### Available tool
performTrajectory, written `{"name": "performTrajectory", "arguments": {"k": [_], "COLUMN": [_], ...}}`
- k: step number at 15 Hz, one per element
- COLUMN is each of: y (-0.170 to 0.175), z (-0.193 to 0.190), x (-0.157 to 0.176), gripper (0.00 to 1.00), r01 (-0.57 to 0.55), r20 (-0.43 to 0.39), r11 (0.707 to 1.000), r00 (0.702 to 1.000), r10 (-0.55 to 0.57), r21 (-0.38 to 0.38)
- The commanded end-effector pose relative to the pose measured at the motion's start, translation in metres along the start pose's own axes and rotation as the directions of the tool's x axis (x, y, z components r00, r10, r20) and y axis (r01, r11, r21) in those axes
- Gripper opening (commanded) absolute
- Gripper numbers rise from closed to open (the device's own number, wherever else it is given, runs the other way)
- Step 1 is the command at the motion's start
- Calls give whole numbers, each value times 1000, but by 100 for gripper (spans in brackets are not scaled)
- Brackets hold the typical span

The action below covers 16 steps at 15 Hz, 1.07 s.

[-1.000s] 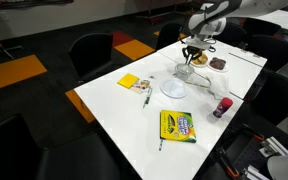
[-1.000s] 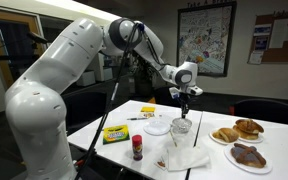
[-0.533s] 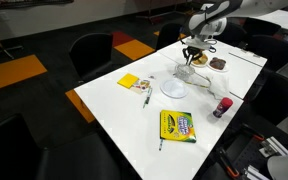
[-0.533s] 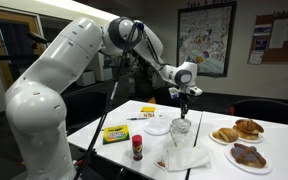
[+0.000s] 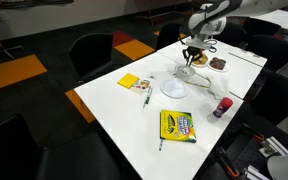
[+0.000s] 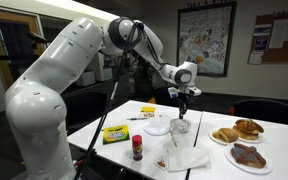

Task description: Pick up the glass lid from the table and put on the glass bowl.

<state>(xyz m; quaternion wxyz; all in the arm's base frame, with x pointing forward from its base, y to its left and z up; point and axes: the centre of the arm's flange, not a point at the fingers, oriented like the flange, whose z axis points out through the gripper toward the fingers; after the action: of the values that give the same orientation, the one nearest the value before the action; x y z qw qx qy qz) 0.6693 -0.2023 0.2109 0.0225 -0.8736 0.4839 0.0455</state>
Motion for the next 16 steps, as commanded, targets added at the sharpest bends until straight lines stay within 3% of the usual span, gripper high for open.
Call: {"name": "performTrajectory", "arguments": {"k": [1,12,16], "y": [0,-20,-38], "z": [-4,-9,-1], "x": [5,20,15], "gripper": [4,4,4], "r01": [12,99,148], "r20": [29,-94,-82], "r11": [1000,993,989], "r00": [1000,990,986], "r10": [-12,-105,-147], "r21": [-10,-62,2]}}
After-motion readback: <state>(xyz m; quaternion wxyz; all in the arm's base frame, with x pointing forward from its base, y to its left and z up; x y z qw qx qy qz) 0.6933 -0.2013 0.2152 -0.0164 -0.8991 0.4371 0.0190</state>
